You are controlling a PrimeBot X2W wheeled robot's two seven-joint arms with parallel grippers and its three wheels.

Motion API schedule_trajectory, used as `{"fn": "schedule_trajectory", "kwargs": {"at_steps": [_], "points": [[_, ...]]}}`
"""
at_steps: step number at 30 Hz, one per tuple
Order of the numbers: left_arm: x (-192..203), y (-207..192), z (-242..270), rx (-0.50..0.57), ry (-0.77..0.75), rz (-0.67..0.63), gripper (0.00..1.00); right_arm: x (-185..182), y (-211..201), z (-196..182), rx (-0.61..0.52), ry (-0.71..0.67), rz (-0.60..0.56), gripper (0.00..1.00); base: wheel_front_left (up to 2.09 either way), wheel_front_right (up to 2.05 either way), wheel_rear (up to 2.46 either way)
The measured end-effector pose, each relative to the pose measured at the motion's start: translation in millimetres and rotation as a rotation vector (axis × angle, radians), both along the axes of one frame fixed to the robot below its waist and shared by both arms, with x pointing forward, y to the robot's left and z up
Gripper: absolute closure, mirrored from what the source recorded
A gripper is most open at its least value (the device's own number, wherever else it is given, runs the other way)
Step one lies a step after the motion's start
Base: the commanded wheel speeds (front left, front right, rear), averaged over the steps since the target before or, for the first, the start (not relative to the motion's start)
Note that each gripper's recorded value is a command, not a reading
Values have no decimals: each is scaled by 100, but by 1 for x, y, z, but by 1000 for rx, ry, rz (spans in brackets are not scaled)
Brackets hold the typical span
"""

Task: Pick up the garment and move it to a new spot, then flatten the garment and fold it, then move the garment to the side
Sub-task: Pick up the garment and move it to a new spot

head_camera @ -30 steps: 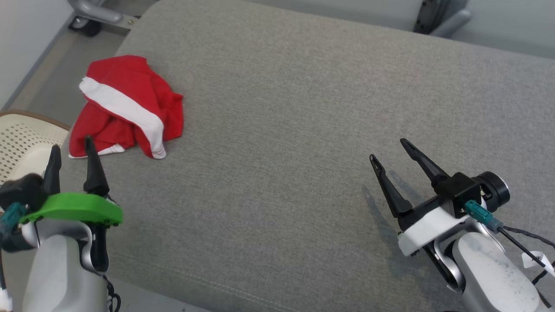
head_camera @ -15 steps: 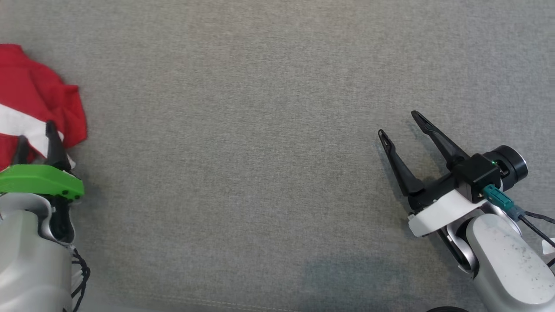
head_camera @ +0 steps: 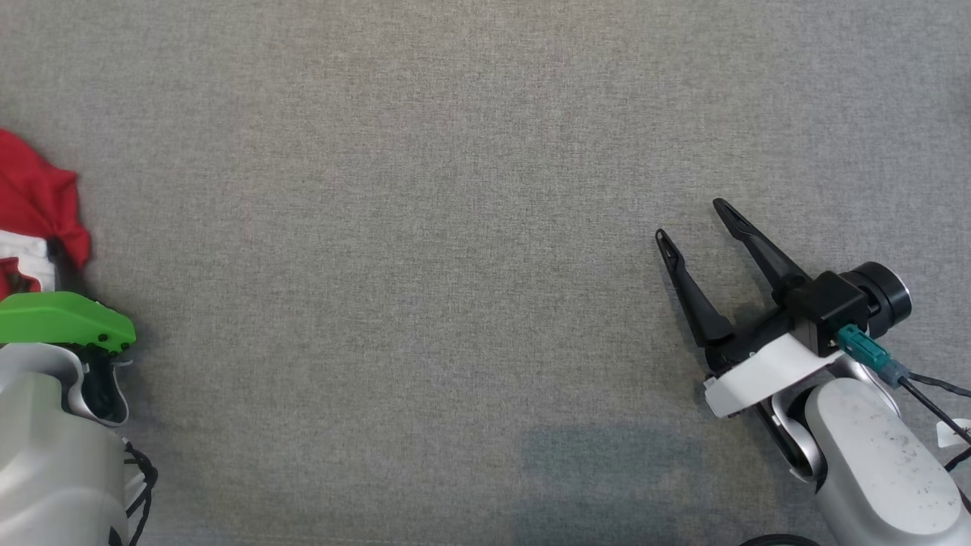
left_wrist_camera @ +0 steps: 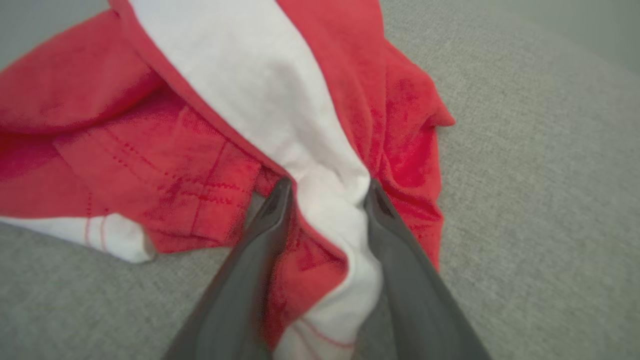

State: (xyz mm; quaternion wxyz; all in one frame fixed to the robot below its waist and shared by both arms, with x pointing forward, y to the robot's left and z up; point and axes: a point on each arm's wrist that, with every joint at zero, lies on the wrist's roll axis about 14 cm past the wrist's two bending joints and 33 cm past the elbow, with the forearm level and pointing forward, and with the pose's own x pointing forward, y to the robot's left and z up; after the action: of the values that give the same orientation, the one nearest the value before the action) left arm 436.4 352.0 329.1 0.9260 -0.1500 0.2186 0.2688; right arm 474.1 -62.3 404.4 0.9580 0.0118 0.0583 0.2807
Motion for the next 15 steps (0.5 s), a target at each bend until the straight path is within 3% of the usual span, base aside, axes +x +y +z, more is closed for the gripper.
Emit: {"fn": "schedule_trajectory", "kwargs": {"at_steps": [7,15], "points": [[10,-20,7,-76,-65,-24,100,-3,4,8,33,3,-15,0,0,0,0],[42,-97,39,-194,-230,-163,100,-11,7,32,100,-13,-60,0,0,0,0]]}}
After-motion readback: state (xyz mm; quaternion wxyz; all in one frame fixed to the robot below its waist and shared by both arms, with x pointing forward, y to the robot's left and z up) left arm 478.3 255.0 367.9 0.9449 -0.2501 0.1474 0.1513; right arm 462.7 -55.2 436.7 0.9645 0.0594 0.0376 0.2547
